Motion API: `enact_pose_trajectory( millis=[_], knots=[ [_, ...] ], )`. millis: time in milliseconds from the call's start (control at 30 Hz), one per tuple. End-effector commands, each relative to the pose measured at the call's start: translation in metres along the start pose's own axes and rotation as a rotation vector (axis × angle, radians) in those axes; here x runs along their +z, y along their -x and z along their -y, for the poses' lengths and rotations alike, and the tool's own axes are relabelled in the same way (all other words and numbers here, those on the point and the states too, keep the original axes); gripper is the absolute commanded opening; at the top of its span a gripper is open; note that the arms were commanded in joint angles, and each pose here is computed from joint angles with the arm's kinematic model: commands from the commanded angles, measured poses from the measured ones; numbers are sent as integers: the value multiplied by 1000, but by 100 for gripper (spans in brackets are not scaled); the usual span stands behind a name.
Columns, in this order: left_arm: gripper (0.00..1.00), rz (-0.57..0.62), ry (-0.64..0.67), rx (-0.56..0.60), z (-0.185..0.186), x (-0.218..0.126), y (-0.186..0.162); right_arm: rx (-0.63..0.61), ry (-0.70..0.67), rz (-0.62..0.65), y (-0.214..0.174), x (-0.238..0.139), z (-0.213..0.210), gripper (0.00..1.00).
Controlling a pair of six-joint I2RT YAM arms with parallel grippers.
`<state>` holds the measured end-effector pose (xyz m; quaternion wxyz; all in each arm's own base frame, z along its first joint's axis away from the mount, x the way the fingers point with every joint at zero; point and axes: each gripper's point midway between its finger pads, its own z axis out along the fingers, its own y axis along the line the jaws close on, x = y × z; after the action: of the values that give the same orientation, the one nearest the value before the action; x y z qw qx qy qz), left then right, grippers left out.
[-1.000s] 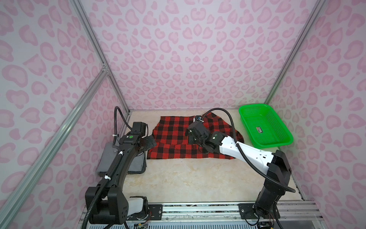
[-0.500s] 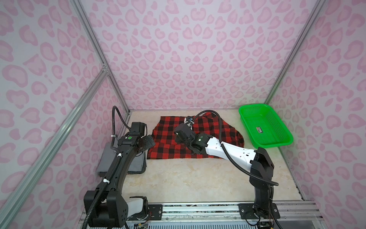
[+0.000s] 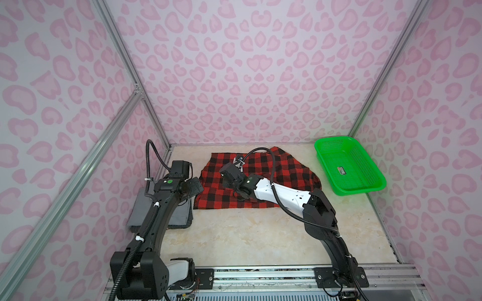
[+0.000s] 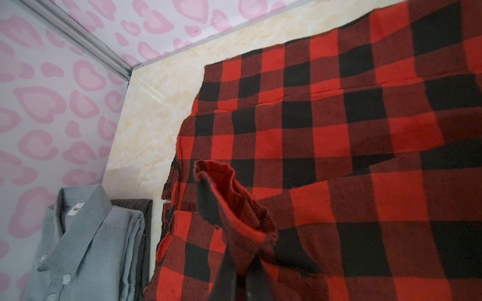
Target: Fold and stack the long sleeve shirts
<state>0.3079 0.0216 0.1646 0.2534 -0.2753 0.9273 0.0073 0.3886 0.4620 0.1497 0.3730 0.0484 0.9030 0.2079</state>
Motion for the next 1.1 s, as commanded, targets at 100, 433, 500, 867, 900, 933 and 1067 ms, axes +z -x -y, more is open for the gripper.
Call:
enact_pose_trajectory(
  millis=[100,433,500,867,900,933,1067],
  knots=[
    [98,15,-4,-13,-1,-1,2,-23,98,-75,-25,3,-26,36],
    [98,15,-5,-12,0,-1,2,-110,165,-126,-8,-13,-30,48],
    [98,16,-5,-14,-1,-1,2,-138,128,-114,-4,-10,-12,46],
    [98,-50,-91,1,14,10,-13,-168,-23,-159,13,-18,100,40],
    [98,-72,-93,-1,15,14,-17,-153,-18,-147,22,-26,109,41],
    [98,-93,-95,-1,16,18,-20,-142,-21,-141,26,-31,116,41],
    [98,-184,-105,25,30,35,-41,-147,-55,-147,30,-55,156,46]
  ],
)
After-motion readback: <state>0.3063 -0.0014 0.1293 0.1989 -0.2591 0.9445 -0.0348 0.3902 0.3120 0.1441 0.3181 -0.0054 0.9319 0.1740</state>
